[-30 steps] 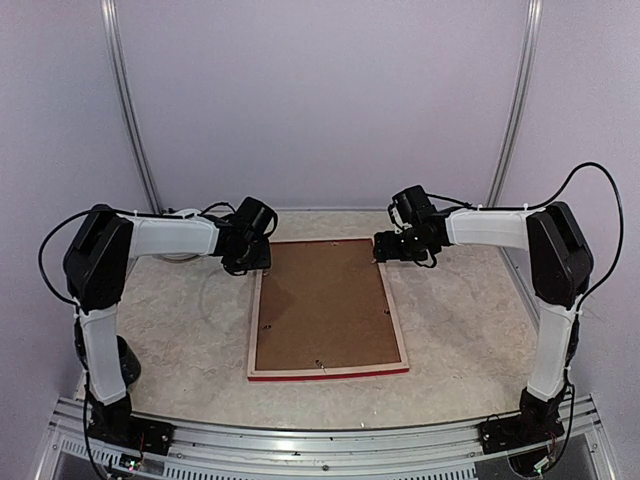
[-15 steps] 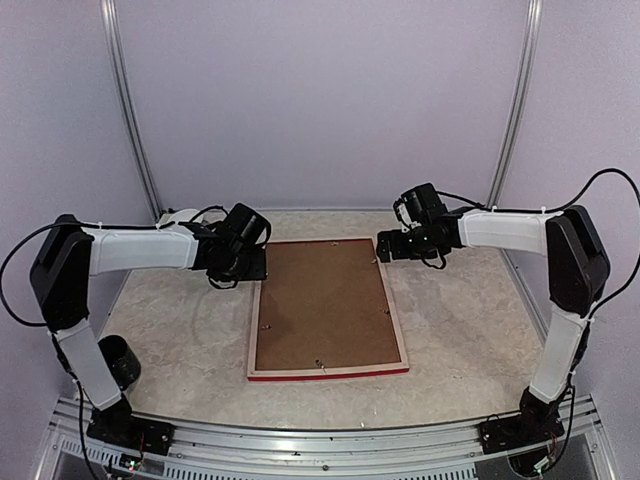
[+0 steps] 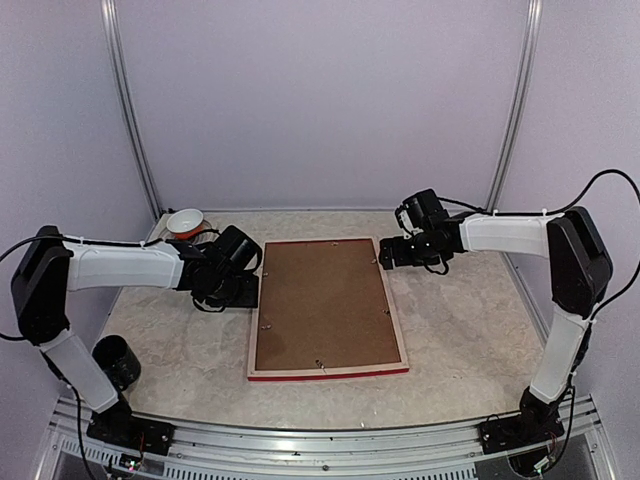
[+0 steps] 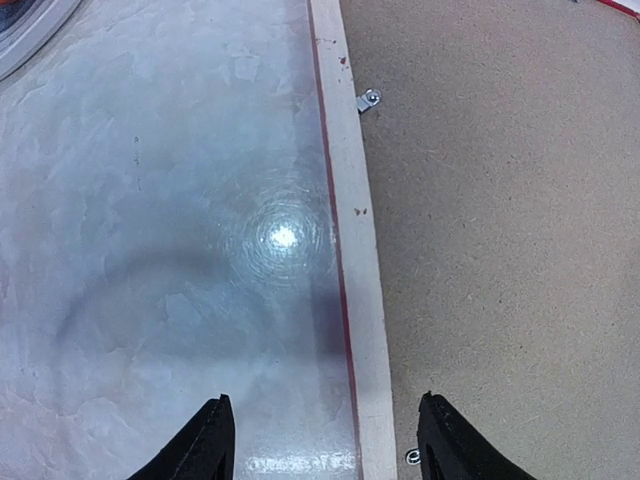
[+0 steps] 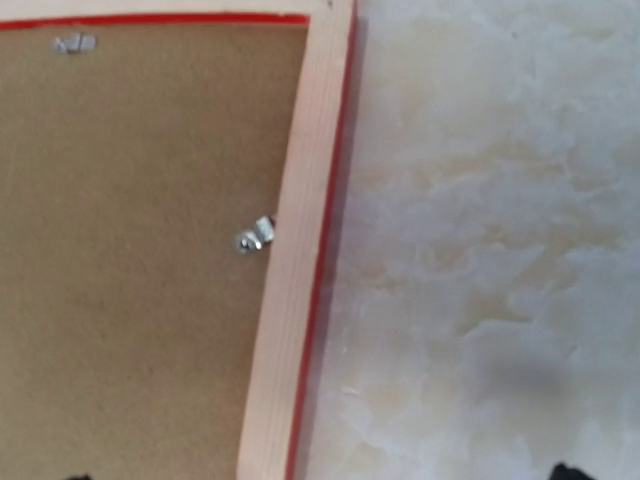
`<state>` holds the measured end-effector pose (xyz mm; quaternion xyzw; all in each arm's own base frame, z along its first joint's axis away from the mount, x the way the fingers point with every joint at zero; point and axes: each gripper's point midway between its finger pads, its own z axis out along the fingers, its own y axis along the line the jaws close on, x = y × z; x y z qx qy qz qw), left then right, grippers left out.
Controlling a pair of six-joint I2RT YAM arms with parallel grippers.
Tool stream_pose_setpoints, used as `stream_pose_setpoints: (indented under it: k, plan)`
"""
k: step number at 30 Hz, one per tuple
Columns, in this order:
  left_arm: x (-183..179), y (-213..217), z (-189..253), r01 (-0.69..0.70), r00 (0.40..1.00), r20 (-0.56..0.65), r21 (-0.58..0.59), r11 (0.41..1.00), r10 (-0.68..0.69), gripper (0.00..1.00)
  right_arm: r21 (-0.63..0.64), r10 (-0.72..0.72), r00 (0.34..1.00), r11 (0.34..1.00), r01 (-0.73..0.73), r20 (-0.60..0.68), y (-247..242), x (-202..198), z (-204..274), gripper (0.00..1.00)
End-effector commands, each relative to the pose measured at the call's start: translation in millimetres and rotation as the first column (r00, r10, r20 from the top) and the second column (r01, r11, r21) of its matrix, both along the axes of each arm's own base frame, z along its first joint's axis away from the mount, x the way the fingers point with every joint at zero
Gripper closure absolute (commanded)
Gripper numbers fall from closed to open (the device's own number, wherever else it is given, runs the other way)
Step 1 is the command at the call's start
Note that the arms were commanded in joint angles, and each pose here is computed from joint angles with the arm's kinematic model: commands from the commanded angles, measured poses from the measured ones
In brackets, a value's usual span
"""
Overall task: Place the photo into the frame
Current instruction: Place the photo frame at the center of the board.
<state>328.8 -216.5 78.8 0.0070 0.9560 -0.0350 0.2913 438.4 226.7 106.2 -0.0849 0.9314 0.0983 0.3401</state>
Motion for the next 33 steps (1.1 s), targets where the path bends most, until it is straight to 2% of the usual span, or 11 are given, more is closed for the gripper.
stream_pose_setpoints:
  k: [1,19,33]
  plan:
    - [-3,-8,8,0.012,1.000,0.004,-0.045,0.999,-0.012,0.38,0.013,0.011,1.000,1.000,-0.011,-0.011,2,-8,2,0.01]
    - [-10,-19,-4,0.045,0.999,-0.025,-0.059,0.997,-0.047,0.39,0.034,0.054,0.995,0.998,-0.051,-0.082,4,-27,-19,0.01]
    - [-7,-28,-14,0.058,0.998,-0.035,-0.074,0.996,-0.061,0.49,0.065,0.072,0.991,0.996,-0.065,-0.113,9,-33,-28,0.01]
